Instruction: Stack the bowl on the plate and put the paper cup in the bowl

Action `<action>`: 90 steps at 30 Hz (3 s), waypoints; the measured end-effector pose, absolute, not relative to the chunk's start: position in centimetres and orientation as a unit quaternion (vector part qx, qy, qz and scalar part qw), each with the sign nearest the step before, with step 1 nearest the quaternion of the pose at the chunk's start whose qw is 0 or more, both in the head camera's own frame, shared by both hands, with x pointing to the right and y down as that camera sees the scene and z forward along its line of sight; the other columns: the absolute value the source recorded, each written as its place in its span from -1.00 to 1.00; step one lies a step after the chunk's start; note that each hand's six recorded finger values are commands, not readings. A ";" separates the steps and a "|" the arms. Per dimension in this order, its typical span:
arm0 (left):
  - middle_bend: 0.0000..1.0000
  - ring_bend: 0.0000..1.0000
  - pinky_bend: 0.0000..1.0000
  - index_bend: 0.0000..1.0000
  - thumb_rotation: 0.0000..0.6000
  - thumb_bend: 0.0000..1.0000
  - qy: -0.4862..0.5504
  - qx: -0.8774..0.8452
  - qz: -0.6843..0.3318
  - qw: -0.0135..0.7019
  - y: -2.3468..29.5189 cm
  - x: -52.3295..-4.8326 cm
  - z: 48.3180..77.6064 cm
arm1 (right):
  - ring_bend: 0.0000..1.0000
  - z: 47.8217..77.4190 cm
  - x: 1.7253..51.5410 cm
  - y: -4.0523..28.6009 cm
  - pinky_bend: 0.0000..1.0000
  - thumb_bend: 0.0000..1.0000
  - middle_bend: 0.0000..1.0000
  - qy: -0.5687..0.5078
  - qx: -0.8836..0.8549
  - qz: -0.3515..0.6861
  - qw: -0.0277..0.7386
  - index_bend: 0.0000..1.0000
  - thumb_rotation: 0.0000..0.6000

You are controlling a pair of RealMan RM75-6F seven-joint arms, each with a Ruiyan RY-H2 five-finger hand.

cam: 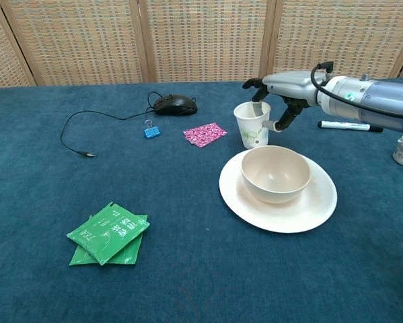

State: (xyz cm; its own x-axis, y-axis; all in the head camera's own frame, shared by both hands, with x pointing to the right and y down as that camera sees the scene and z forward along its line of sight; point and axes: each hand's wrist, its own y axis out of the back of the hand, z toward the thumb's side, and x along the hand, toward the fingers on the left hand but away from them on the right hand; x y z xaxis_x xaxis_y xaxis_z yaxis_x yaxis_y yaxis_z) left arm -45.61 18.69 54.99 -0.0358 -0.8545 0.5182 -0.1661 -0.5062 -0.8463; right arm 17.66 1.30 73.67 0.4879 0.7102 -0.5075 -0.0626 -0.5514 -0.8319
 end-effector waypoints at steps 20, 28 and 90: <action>-1.00 -1.00 -1.00 -1.00 1.00 -1.00 0.391 -0.649 -0.584 0.292 18.9 -44.6 55.1 | -1.00 63.4 21.4 6.2 -1.00 0.13 -0.95 -0.251 -0.779 0.352 0.454 0.25 1.00; -1.00 -1.00 -1.00 -1.00 1.00 -1.00 0.387 -0.658 -0.575 0.295 19.4 -44.1 54.7 | -1.00 62.2 24.3 11.6 -1.00 0.13 -0.94 -0.228 -0.776 0.355 0.468 0.25 1.00; -1.00 -1.00 -1.00 -1.00 1.00 -1.00 0.392 -0.656 -0.575 0.292 19.6 -44.5 54.5 | -1.00 67.3 20.6 13.3 -1.00 -0.08 -0.93 -0.166 -0.767 0.396 0.476 -0.54 1.00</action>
